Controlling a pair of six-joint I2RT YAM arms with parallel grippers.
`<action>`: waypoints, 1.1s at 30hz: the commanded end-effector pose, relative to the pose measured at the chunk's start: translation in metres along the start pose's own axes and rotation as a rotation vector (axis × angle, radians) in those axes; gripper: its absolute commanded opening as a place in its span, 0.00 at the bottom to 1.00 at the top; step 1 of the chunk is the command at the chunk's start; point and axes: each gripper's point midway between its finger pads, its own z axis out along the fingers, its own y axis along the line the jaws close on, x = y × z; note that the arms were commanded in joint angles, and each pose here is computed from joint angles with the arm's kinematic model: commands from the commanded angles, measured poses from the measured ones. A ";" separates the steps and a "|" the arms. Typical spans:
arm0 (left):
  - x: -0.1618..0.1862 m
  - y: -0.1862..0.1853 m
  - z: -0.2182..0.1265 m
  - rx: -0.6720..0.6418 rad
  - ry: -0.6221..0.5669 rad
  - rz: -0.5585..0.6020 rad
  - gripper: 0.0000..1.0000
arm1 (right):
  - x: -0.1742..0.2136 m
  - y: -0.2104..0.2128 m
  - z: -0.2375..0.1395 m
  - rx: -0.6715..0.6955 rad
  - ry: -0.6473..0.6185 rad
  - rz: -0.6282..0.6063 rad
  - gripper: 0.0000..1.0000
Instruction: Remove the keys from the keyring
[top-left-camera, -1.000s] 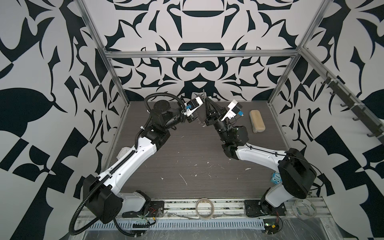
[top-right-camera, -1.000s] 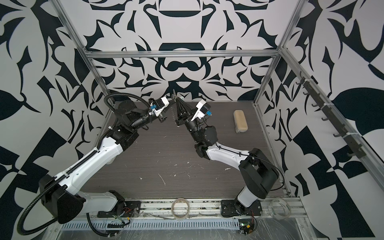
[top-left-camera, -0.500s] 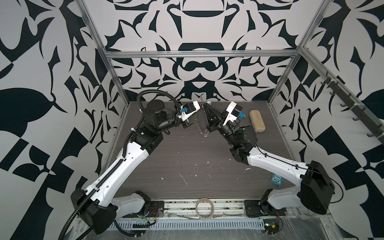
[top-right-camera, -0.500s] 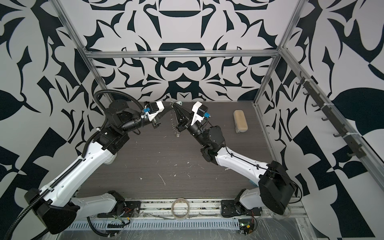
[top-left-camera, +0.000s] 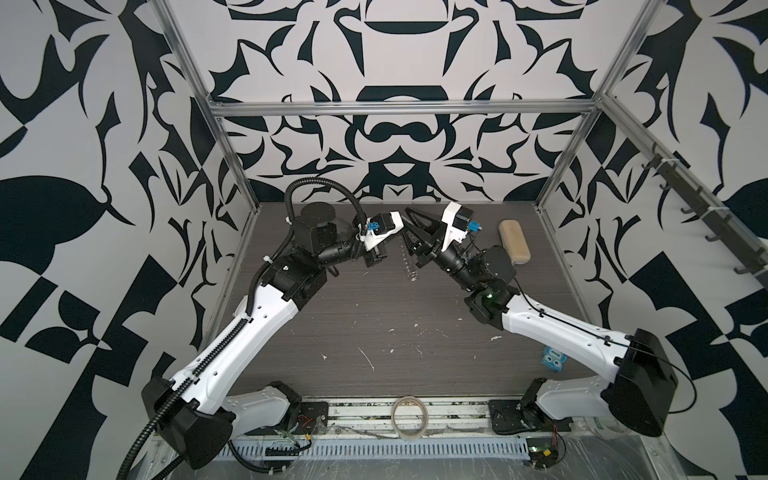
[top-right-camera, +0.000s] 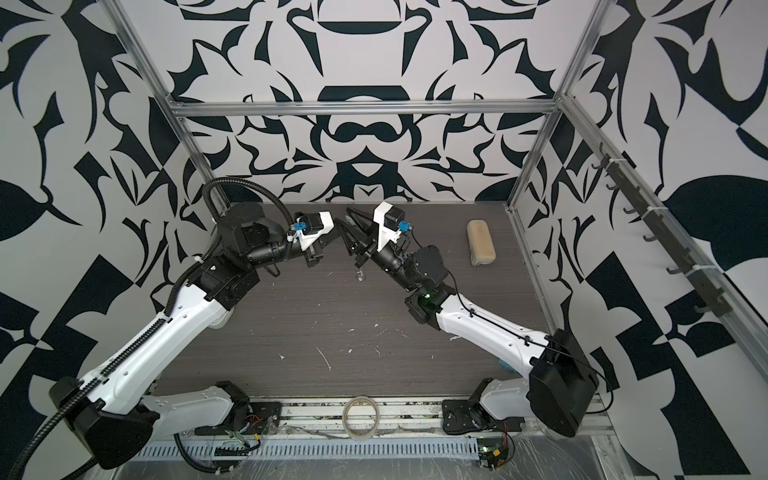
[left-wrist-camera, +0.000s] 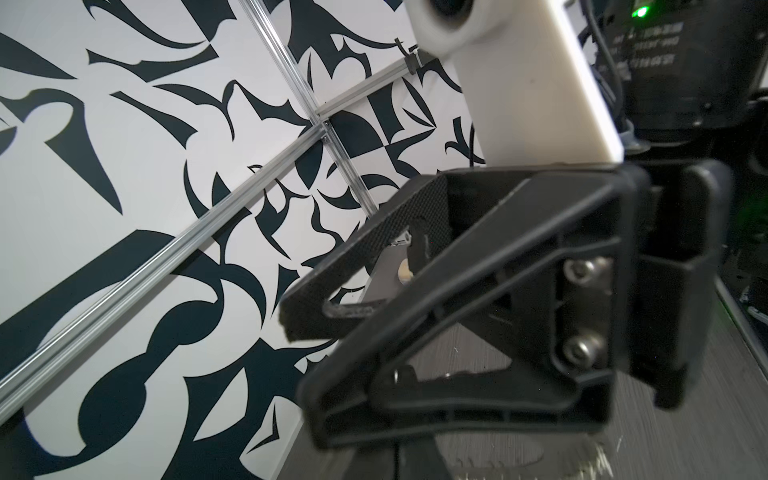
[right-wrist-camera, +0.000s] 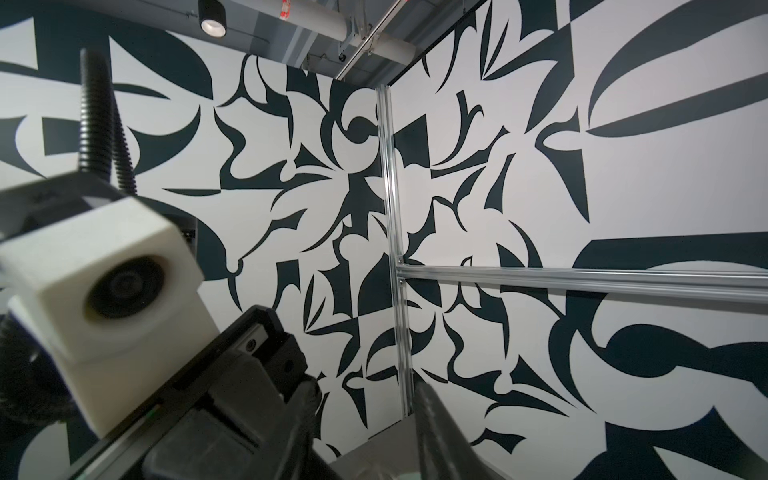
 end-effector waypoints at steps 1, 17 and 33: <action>-0.038 -0.012 -0.006 0.053 -0.127 0.065 0.00 | 0.009 0.007 -0.003 -0.057 0.123 0.011 0.47; -0.011 -0.030 -0.025 0.205 -0.033 -0.015 0.00 | -0.059 0.014 -0.074 -0.172 0.381 -0.140 0.61; 0.020 -0.093 -0.058 0.610 0.084 -0.138 0.00 | 0.018 0.027 -0.130 -0.376 0.543 -0.465 0.59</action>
